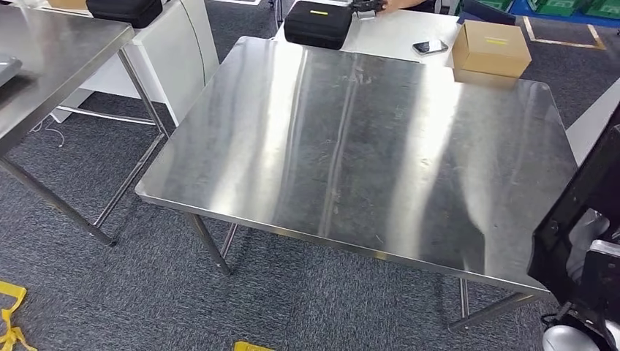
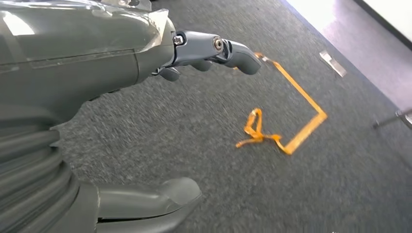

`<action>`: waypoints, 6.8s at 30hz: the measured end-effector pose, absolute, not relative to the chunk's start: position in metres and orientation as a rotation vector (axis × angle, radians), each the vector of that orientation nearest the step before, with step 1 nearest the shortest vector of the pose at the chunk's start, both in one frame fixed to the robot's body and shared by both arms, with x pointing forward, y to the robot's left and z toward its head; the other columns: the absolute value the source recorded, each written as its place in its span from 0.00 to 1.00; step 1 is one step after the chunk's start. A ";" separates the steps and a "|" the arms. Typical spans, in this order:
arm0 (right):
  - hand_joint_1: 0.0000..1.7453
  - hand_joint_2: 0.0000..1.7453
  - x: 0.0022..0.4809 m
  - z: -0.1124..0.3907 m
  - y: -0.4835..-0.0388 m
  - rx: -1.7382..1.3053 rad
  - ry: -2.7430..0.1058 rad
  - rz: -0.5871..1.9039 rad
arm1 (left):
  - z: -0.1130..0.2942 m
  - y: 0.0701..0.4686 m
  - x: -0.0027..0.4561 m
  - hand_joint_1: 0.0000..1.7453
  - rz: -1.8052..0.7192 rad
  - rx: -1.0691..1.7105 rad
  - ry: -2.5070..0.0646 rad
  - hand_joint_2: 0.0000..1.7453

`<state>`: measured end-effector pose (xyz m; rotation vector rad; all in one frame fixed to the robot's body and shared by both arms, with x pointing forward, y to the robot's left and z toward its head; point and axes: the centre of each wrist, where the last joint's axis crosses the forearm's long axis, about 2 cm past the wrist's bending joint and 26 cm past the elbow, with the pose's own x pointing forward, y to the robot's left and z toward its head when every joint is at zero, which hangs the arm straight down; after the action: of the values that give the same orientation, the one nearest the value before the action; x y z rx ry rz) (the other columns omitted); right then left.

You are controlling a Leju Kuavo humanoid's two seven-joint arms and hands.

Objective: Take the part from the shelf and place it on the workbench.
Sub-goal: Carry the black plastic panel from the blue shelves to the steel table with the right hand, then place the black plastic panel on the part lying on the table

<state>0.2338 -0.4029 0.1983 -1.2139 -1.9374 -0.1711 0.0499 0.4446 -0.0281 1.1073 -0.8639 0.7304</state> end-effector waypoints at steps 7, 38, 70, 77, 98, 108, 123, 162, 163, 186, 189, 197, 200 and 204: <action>1.00 1.00 0.247 0.195 -0.408 -1.246 -1.912 -0.151 | -0.029 0.441 0.050 0.00 0.754 1.105 -0.868 1.00; 1.00 1.00 0.278 0.200 -0.410 -1.367 -1.834 -0.010 | -0.027 0.437 0.052 0.00 0.767 1.071 -0.938 1.00; 1.00 1.00 0.368 0.210 -0.385 -1.353 -1.422 0.885 | -0.032 0.454 0.057 0.00 0.718 0.985 -1.022 1.00; 1.00 1.00 0.396 0.204 -0.341 -1.305 -1.374 1.137 | -0.034 0.465 0.064 0.00 0.650 0.943 -1.057 1.00; 0.50 0.50 0.418 0.172 -0.236 -1.224 -1.302 1.570 | -0.037 0.470 0.089 0.00 0.612 0.903 -1.034 1.00; 0.00 0.00 0.414 0.164 -0.226 -1.230 -1.280 1.620 | -0.043 0.468 0.085 0.00 0.628 0.841 -0.931 0.00; 0.00 0.00 0.404 0.163 -0.231 -1.217 -1.296 1.593 | -0.046 0.465 0.083 0.00 0.647 0.768 -0.956 0.00; 0.00 0.00 0.223 0.283 -0.297 -1.139 -2.591 0.243 | -0.057 0.427 0.058 0.00 0.911 0.795 -0.829 0.00; 0.00 0.00 0.222 0.281 -0.298 -1.138 -2.586 0.233 | -0.056 0.428 0.058 0.00 0.915 0.797 -0.828 0.00; 0.00 0.00 0.206 0.259 -0.316 -1.154 -2.504 0.129 | -0.052 0.424 0.050 0.00 0.921 0.759 -0.846 0.00; 0.00 0.00 0.203 0.246 -0.319 -1.150 -2.419 0.133 | -0.053 0.421 0.049 0.00 0.923 0.750 -0.839 0.00; 0.00 0.00 0.197 0.181 -0.333 -1.075 -1.970 0.033 | -0.055 0.411 0.045 0.00 0.936 0.745 -0.803 0.00; 0.00 0.00 0.196 0.138 -0.343 -1.031 -1.730 -0.010 | -0.055 0.409 0.043 0.00 0.928 0.759 -0.778 0.00; 0.00 0.00 0.190 0.063 -0.352 -0.998 -1.378 -0.006 | -0.056 0.405 0.041 0.00 0.915 0.779 -0.735 0.00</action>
<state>0.1904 -0.3517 0.0635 -0.9984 -1.3778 -0.0056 0.0412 0.4049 -0.0561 0.7789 -0.7345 0.9146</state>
